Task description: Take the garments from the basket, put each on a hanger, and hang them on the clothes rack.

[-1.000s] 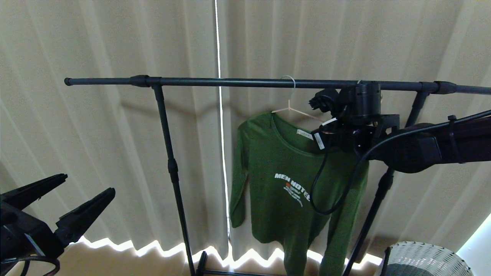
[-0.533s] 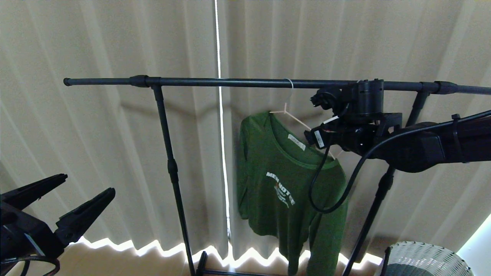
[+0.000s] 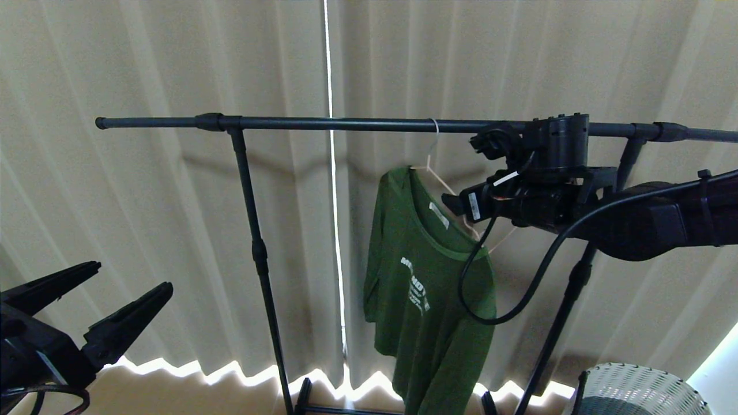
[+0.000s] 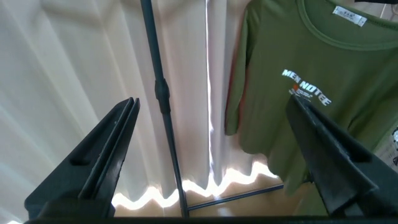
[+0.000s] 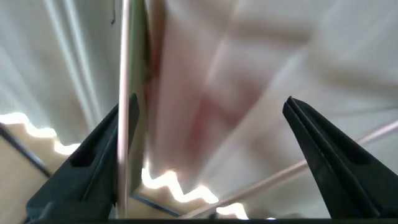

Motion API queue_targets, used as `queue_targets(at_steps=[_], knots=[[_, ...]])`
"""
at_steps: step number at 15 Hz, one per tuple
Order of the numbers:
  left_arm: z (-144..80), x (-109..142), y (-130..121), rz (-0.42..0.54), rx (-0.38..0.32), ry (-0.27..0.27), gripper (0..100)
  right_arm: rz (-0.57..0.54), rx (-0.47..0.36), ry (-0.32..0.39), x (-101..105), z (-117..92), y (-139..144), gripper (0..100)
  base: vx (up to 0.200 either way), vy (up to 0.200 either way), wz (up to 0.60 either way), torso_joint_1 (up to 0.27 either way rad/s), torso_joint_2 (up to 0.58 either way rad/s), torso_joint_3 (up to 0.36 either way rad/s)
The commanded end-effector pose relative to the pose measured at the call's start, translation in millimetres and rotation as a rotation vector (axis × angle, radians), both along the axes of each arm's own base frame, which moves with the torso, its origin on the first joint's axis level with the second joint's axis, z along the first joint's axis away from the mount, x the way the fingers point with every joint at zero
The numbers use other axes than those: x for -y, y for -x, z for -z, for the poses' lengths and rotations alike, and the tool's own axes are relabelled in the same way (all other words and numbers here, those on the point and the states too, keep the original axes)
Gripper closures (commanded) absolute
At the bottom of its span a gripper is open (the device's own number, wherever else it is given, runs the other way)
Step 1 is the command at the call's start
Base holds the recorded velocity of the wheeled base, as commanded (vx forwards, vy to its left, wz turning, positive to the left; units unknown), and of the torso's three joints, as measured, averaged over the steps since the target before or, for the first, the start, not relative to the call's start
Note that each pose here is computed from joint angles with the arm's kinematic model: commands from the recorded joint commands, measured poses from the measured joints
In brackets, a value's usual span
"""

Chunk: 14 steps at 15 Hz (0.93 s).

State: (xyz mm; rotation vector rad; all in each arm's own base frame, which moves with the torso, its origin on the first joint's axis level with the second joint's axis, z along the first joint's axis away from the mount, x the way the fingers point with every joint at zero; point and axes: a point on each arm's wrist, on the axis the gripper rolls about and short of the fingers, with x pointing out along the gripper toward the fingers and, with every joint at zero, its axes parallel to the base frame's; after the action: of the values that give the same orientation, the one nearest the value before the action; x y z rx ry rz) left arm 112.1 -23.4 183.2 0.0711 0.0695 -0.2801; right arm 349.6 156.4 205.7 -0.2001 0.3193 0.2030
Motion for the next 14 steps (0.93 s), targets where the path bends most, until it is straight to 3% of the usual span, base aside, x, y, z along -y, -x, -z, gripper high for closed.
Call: queue_targets(at_steps=[1,3,6,11,14], knots=[[-1,0,0,-0.002,0.002,0.001,0,-0.033,0.002,-0.037,1,-7,10,0,0.0,0.0,0.0,0.0,0.0,0.0],[-1,0,0,-0.002,0.002,0.001,0,-0.079,-0.013,-0.073,4,-9,21,0,0.0,0.0,0.0,0.0,0.0,0.0],[-1,0,0,-0.002,0.002,0.001,0,-0.12,0.041,-0.141,7,-11,30,0,0.0,0.0,0.0,0.0,0.0,0.0],[0,0,-1,-0.005,0.0,0.0,0,-0.166,0.093,-0.182,10,-8,38,0,0.0,0.0,0.0,0.0,0.0,0.0],[-1,-4,0,-0.037,0.007,0.0,0,-0.153,0.114,-0.2,29,-20,72,0,0.0,0.0,0.0,0.0,0.0,0.0]])
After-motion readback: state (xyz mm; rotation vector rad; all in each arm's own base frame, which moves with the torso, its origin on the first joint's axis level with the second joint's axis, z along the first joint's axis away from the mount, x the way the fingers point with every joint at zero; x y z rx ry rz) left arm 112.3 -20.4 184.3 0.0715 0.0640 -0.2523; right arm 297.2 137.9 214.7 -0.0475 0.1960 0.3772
